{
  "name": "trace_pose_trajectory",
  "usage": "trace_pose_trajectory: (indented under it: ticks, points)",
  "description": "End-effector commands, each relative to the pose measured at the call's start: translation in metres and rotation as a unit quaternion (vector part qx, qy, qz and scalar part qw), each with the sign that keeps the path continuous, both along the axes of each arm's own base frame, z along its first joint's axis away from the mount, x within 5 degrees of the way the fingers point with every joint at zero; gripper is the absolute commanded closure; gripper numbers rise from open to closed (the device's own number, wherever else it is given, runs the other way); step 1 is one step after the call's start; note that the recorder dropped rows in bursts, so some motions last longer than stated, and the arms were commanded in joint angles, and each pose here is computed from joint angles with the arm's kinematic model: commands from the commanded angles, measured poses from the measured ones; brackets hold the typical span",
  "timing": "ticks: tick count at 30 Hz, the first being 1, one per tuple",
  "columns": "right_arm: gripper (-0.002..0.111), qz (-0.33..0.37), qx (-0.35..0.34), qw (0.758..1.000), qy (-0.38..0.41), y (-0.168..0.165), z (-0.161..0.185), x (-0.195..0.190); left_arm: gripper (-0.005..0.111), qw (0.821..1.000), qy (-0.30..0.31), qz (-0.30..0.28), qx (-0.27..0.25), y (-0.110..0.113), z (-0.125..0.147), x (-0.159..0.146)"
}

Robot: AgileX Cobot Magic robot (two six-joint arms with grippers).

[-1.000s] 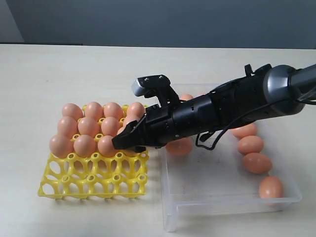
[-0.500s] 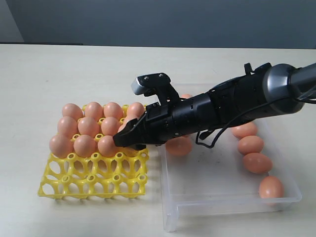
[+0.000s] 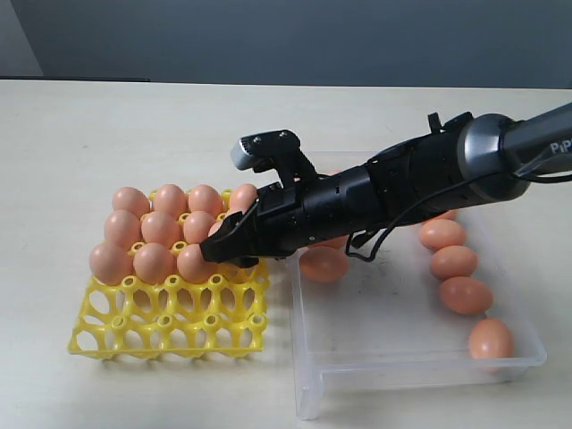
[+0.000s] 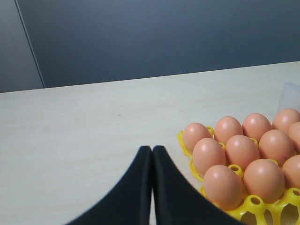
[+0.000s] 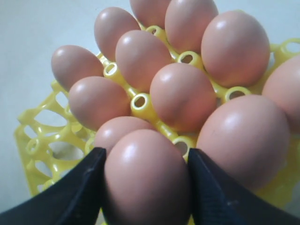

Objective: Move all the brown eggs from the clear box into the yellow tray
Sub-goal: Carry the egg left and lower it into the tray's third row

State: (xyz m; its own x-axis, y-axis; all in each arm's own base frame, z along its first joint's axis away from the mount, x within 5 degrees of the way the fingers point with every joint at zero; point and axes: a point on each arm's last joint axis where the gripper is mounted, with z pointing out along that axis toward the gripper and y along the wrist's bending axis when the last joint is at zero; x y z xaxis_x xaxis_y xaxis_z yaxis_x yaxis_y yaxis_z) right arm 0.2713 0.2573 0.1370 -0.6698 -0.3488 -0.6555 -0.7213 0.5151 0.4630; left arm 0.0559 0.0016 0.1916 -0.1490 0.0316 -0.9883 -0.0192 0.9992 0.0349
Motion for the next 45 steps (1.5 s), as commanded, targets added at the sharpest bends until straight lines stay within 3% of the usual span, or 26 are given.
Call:
trace_pose_trajectory:
  ticks: [1,3,5,32,38,45]
  points:
    - [0.086,0.004,0.007,1.0,-0.004,0.0014,0.0024,0.0005,0.106,1.0,-0.003,-0.005,0.0,-0.0006,0.0007,-0.0004]
    - [0.071,0.009,0.013,1.0,-0.001,0.0022,0.0032,-0.0005,0.106,1.0,-0.003,-0.005,0.0,-0.0006,0.0007,-0.0004]
    - [0.065,0.01,0.014,1.0,-0.001,0.0023,0.0034,-0.0007,0.106,1.0,-0.003,-0.005,0.0,-0.0006,0.0007,-0.0004]
    - [0.065,0.036,-0.022,0.999,0.002,-0.001,-0.0018,-0.0047,0.106,1.0,-0.003,-0.005,0.0,-0.0006,0.0007,-0.0004]
    - [0.054,0.042,-0.029,0.999,0.003,-0.0017,-0.0028,-0.0056,0.106,1.0,-0.003,-0.005,0.0,-0.0006,0.0007,-0.0004]
    - [0.054,0.042,-0.028,0.999,0.002,-0.0017,-0.002,-0.0057,0.106,1.0,-0.002,-0.005,0.0,-0.0006,0.0005,-0.0004]
